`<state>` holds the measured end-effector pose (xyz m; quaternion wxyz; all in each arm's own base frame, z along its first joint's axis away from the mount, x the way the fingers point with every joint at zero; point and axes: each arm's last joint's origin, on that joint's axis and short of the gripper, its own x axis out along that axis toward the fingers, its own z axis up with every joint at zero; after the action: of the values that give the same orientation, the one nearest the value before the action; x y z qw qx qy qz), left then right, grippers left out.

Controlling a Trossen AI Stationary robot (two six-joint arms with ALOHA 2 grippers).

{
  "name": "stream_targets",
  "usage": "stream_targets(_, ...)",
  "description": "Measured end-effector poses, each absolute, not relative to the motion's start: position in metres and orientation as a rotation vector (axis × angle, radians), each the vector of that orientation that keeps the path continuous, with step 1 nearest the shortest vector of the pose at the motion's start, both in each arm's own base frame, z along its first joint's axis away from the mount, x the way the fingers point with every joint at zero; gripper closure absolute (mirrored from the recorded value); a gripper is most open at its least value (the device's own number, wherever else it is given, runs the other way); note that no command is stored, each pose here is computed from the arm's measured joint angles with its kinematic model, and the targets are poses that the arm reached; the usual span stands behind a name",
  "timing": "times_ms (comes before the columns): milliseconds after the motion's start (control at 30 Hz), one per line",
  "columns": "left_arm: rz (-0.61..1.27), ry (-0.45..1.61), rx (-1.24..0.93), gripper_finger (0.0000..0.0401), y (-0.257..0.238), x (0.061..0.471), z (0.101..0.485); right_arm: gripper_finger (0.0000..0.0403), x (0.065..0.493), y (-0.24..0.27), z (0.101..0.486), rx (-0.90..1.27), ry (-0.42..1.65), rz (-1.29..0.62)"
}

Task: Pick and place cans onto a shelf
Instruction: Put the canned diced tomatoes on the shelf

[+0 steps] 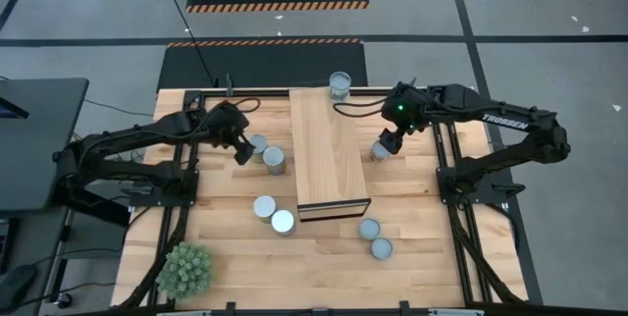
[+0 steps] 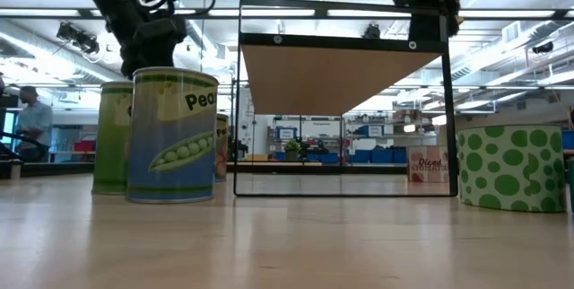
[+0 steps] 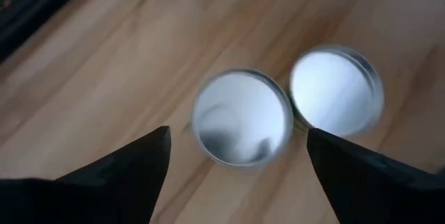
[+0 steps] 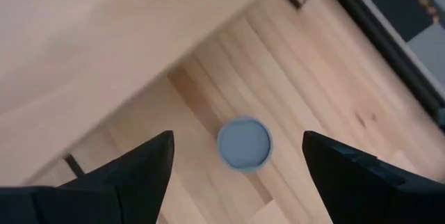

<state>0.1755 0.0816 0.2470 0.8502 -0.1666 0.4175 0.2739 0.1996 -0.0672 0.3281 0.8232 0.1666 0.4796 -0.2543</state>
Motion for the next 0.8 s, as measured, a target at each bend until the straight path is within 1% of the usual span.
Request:
stream_targets(200, 0.603, 0.852, -0.381, 0.0058, 0.083, 0.176, 0.248, 0.0079, 0.191, -0.071, 0.300, 0.413, 1.051, -0.513)
stream_targets(433, 0.615, 0.845, -0.407, 0.0058, 0.083, 0.176, 0.248, 0.0079, 0.177, -0.074, 0.272, 0.430, 1.036, -0.530)
stream_targets(633, 0.621, 0.841, -0.421, 0.0058, 0.083, 0.176, 0.248, 0.0078, 0.177, -0.074, 0.247, 0.394, 0.975, -0.523)
stream_targets(800, 0.611, 0.834, -0.465, 0.0058, 0.082, 0.176, 0.248, 0.0078, 0.177, -0.075, 0.233, 0.388, 1.013, -0.526)
